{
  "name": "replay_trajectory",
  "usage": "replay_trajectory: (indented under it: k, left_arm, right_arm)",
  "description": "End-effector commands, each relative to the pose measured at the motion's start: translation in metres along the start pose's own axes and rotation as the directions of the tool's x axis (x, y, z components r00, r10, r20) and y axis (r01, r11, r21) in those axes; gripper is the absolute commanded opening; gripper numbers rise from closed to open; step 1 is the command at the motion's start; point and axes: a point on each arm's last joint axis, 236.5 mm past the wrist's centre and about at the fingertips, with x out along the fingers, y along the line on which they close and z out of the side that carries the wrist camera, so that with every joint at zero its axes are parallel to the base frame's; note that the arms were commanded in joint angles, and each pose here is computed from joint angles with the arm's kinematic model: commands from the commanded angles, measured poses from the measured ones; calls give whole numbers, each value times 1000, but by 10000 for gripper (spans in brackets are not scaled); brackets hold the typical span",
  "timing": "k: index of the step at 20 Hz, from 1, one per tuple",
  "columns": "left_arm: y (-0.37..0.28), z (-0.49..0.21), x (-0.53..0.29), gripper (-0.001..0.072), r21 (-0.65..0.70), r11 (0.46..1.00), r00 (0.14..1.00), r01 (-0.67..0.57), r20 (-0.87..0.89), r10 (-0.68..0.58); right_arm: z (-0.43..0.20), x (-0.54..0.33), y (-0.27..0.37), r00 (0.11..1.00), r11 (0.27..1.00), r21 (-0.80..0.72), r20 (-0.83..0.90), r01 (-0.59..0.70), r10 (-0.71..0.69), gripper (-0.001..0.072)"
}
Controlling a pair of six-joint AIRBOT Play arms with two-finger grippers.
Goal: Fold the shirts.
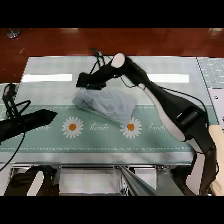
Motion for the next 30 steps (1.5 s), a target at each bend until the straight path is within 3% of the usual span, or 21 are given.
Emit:
replay_trajectory:
  k: [1,3,4,7,9,12,15,17,22,30]
  left_arm:
    - [12,-12,12,21,-30,999,1000,-18,-21,17]
    - [12,-12,12,21,-30,999,1000,-18,-21,18]
    - [12,-12,12,21,-30,999,1000,-18,-20,18]
    - [12,-12,12,21,-31,999,1000,-18,-21,17]
    - [12,-12,12,21,-31,999,1000,-18,-21,17]
    - [12,-9,12,21,-34,999,1000,-16,-9,16]
    - [6,-6,12,21,-54,999,1000,8,3,-8]
    - [4,2,12,21,-67,998,999,18,38,-16]
    - [9,7,16,21,-83,997,999,9,50,-5]
    - [11,0,28,21,-138,990,1000,21,0,-21]
  right_arm:
    - [45,-103,-5,994,999,45,105,-29,25,616]
    - [52,-198,-28,985,997,21,151,80,-82,616]
    - [50,-249,-51,959,976,17,185,216,-215,616]
    - [15,-376,-124,749,784,154,235,601,-620,616]
    - [-21,-405,-160,645,685,275,231,675,-728,617]
    - [-92,-350,-203,676,702,396,231,591,-700,617]
    - [-151,-268,-219,798,772,562,297,297,-524,627]
    - [-173,-233,-225,854,776,597,280,202,-438,627]
    - [-195,-162,-202,955,804,580,147,127,-256,626]
    - [-156,-97,-184,985,855,505,53,116,-165,622]
